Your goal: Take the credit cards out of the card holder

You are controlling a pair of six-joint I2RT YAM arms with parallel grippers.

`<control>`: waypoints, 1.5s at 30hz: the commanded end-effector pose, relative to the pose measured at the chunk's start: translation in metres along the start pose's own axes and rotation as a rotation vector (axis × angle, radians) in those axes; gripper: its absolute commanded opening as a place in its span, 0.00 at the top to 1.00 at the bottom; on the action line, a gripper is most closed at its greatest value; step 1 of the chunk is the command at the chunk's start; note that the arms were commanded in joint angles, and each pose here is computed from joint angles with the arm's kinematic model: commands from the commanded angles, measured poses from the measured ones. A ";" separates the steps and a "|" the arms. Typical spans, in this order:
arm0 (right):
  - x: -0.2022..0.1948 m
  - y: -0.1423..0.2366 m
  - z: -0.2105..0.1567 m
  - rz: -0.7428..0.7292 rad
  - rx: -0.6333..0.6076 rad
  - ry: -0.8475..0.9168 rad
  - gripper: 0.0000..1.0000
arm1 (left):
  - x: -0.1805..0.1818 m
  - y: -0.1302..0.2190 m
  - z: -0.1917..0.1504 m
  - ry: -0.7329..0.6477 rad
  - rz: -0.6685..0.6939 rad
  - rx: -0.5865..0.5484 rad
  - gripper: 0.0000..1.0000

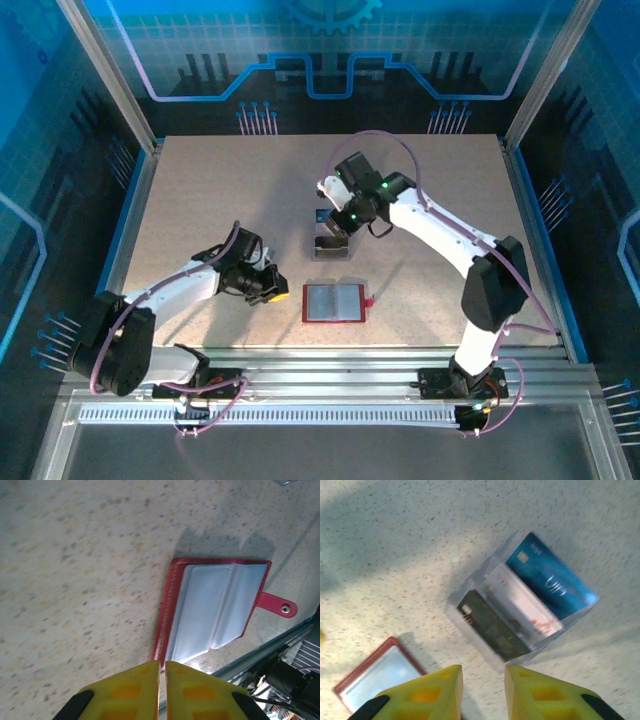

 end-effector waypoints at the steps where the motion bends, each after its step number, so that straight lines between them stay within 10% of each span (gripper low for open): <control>1: 0.017 0.002 -0.005 0.063 -0.061 -0.248 0.76 | -0.019 -0.005 0.008 -0.075 -0.059 0.022 0.90; 17: 0.065 -0.024 -0.074 0.288 0.021 -0.618 0.86 | -0.018 -0.019 -0.003 -0.139 -0.061 0.015 0.91; 45: 0.083 -0.084 -0.119 0.339 0.182 -0.757 0.83 | -0.004 -0.049 -0.013 -0.027 -0.072 0.137 0.95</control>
Point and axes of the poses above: each hand's point on the last joint's axis, 136 mm out from that joint toward the fingers, its own y axis back along the fingers, its own x axis along the line the jaws close on, z = x × y, the point moved 10 cm from there along y, back along the fingers, and after that the axes turned 2 degrees about -y, right-handed, at the moved point
